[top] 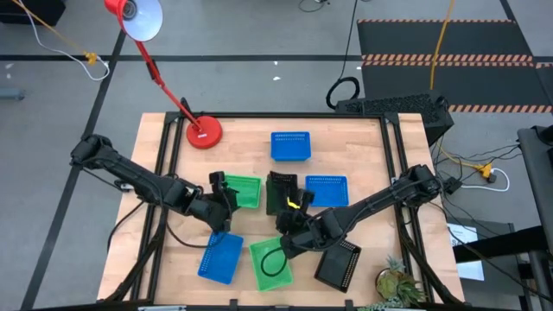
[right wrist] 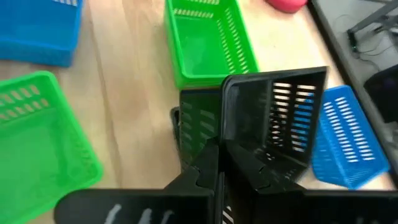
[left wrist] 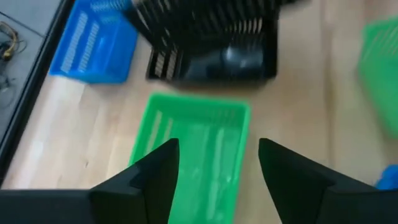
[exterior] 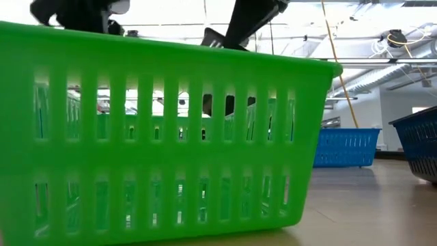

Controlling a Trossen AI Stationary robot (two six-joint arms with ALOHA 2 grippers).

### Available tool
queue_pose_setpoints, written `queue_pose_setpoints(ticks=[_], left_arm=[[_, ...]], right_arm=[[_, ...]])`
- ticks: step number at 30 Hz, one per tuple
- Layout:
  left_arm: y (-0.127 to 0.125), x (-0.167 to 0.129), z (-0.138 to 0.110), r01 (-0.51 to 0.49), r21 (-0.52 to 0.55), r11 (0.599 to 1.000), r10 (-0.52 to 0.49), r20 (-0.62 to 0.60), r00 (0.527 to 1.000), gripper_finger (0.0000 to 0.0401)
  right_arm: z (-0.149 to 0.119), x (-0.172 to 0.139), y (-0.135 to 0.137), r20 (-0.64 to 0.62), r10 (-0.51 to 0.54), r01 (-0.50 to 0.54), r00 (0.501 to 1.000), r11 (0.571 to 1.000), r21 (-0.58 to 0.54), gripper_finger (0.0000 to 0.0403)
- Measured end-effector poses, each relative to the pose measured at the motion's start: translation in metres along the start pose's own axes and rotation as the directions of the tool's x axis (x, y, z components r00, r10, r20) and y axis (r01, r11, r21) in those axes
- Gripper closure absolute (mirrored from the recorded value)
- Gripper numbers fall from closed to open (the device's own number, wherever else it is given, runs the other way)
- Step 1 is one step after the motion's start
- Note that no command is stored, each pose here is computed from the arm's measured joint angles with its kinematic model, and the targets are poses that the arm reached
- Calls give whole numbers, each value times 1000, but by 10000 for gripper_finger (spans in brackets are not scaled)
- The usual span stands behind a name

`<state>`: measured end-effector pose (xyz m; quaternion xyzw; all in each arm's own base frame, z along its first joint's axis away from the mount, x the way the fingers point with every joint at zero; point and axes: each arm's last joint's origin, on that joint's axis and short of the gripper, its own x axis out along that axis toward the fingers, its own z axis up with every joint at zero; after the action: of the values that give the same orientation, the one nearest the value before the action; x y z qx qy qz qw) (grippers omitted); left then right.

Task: Stack baskets by color
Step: Stack the top black bin on the middle black bin

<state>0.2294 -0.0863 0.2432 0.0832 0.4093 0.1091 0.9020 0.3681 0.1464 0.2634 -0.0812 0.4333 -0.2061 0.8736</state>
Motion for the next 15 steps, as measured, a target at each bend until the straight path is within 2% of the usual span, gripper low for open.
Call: queue_pose_setpoints(ticks=[5, 11, 15], left_arm=[[-8, -4, 12, 48, -39, 998, -44, 105, 993, 204], [-12, -3, 12, 58, -40, 998, -53, 116, 992, 229], [-10, -3, 12, 29, -45, 999, -24, 123, 992, 242]], right_arm=[[-1, 3, 1, -17, 31, -30, 999, 1000, 4, 395], [-4, 3, -2, -44, 13, -14, 999, 1000, -15, 395], [-4, 12, -8, -55, -2, 2, 998, 1000, -9, 395]])
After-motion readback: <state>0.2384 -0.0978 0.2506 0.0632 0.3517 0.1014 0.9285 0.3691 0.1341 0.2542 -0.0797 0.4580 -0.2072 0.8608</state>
